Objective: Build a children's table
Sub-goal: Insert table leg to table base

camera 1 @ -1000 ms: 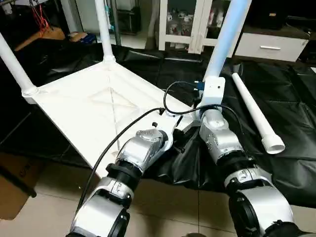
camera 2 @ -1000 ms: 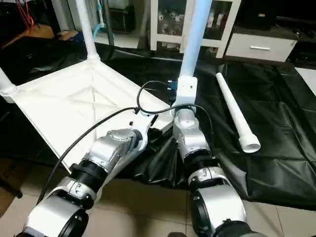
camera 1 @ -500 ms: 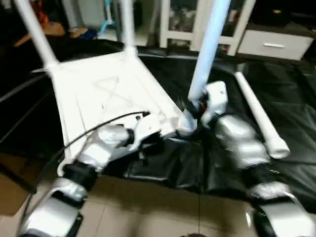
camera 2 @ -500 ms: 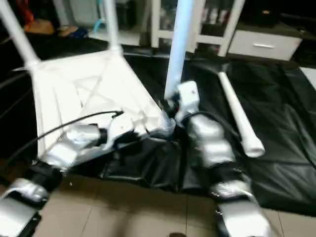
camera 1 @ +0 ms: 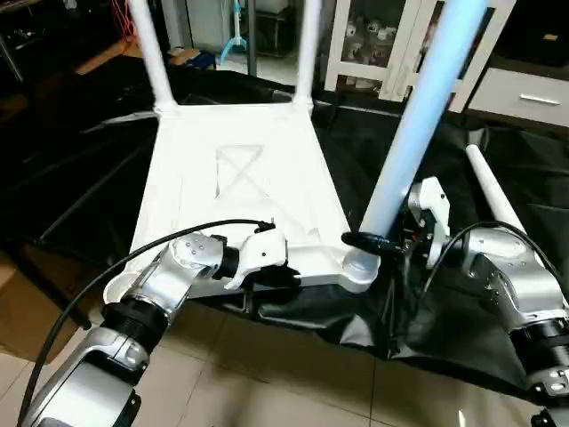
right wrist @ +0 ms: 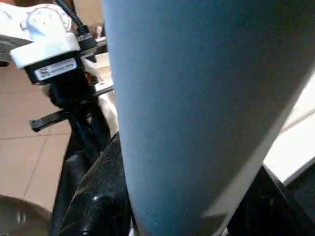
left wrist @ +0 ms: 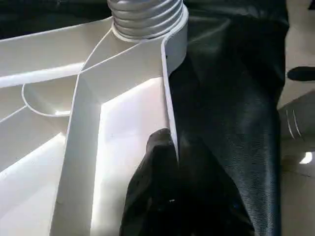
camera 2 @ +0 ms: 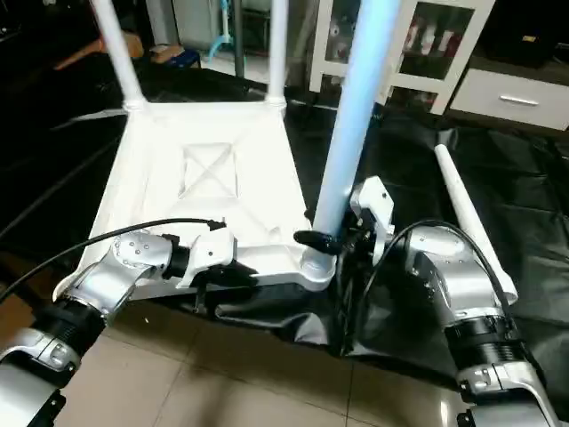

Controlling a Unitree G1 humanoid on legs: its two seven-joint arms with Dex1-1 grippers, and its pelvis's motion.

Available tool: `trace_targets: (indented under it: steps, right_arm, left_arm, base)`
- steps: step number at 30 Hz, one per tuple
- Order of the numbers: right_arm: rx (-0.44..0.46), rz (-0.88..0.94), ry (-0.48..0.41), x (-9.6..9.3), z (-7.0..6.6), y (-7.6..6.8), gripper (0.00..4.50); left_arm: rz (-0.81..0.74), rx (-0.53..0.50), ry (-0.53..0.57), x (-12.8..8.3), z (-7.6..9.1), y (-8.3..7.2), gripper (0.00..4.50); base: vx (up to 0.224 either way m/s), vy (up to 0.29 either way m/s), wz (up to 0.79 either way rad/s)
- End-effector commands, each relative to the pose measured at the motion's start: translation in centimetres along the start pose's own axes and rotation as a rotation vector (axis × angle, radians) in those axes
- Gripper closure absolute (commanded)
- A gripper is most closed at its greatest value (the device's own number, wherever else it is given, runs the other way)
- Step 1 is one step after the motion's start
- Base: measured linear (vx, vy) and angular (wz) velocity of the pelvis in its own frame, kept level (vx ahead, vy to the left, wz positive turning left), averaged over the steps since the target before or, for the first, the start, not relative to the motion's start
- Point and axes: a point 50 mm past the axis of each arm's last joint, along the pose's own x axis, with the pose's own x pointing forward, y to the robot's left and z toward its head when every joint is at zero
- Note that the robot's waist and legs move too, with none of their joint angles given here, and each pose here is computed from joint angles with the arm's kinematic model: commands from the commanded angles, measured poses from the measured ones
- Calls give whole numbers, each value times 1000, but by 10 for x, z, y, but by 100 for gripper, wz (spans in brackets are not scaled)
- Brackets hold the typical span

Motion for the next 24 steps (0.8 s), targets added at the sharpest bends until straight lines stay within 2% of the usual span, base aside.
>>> trace_targets:
  steps: [1,9,14,19,21,22,24]
  right_arm:
    - [195,-39,203,-17,-61,13,269]
    - [181,-81,139,-17,-56,11,269]
    - [148,-97,131,-14,-53,9,269]
    - [133,-98,135,-12,-51,9,269]
    - [128,-94,134,-11,-50,9,269]
    - [127,-93,134,-11,-50,9,269]
    - [124,-91,134,-10,-50,10,269]
  left_arm:
    - [-34,106,-111,-1,23,3,450]
    - [-8,132,-120,3,25,4,450]
    - [-1,137,-118,5,26,4,450]
    - [-3,125,-126,6,28,4,450]
    - [-33,87,-140,7,30,3,450]
    - [-40,82,-141,7,30,3,422]
    - [-45,79,-141,8,31,2,405]
  base:
    - [0,0,0]
    - [0,0,0]
    - [0,0,0]
    - [0,0,0]
    - [0,0,0]
    - [0,0,0]
    - [0,0,0]
